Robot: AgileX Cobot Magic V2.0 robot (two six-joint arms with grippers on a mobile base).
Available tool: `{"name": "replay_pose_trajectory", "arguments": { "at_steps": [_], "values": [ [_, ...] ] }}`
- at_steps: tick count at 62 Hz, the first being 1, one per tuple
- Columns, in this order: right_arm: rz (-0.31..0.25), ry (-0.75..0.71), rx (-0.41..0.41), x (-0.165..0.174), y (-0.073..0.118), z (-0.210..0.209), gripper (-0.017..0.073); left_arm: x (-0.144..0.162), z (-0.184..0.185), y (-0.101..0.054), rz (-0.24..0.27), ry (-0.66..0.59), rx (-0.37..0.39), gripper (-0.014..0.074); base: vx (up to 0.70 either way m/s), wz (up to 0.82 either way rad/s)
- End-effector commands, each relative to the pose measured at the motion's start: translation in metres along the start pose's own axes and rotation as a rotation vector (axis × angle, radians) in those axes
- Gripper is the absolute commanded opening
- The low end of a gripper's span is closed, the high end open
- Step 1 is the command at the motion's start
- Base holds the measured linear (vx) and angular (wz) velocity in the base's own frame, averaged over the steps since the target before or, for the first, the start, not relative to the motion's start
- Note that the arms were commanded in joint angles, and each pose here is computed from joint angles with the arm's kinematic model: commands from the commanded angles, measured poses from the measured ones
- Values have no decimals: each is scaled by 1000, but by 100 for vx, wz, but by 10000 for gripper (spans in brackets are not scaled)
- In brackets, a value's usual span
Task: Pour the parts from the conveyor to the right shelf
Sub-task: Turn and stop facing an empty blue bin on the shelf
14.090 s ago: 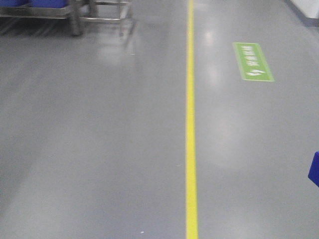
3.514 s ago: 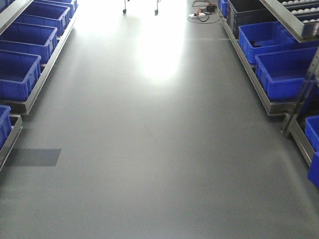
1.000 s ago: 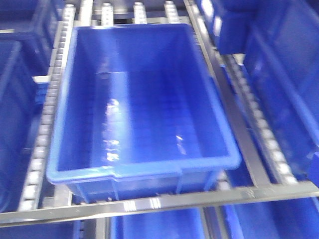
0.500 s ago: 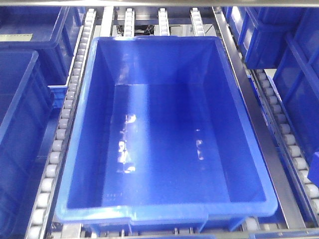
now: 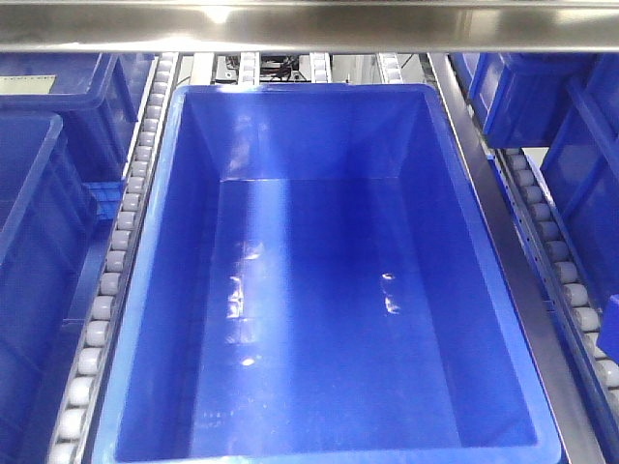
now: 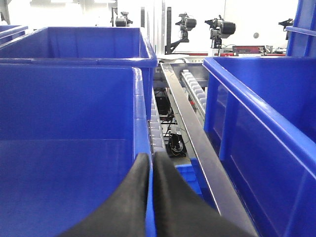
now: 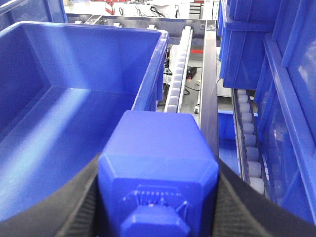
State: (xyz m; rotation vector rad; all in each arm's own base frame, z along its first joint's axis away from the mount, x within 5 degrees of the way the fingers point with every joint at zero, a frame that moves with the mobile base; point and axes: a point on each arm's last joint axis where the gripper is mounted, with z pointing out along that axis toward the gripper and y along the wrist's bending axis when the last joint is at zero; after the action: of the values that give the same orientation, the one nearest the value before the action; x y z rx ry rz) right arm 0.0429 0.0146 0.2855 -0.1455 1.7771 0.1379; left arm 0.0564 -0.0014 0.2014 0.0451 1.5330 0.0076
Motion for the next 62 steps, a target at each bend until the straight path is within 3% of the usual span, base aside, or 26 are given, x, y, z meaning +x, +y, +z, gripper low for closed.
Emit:
{"name": "replay_pose_trajectory", "arguments": {
  "at_steps": [1,62],
  "values": [
    [-2,-79,16,-14,-2,-1,-5,3,0,0,-9,-57,-1,-6,5,-1],
    [-2,-79,16,-14,-2,-1,-5,3,0,0,-9,-58,0,-6,1,0]
  ]
}}
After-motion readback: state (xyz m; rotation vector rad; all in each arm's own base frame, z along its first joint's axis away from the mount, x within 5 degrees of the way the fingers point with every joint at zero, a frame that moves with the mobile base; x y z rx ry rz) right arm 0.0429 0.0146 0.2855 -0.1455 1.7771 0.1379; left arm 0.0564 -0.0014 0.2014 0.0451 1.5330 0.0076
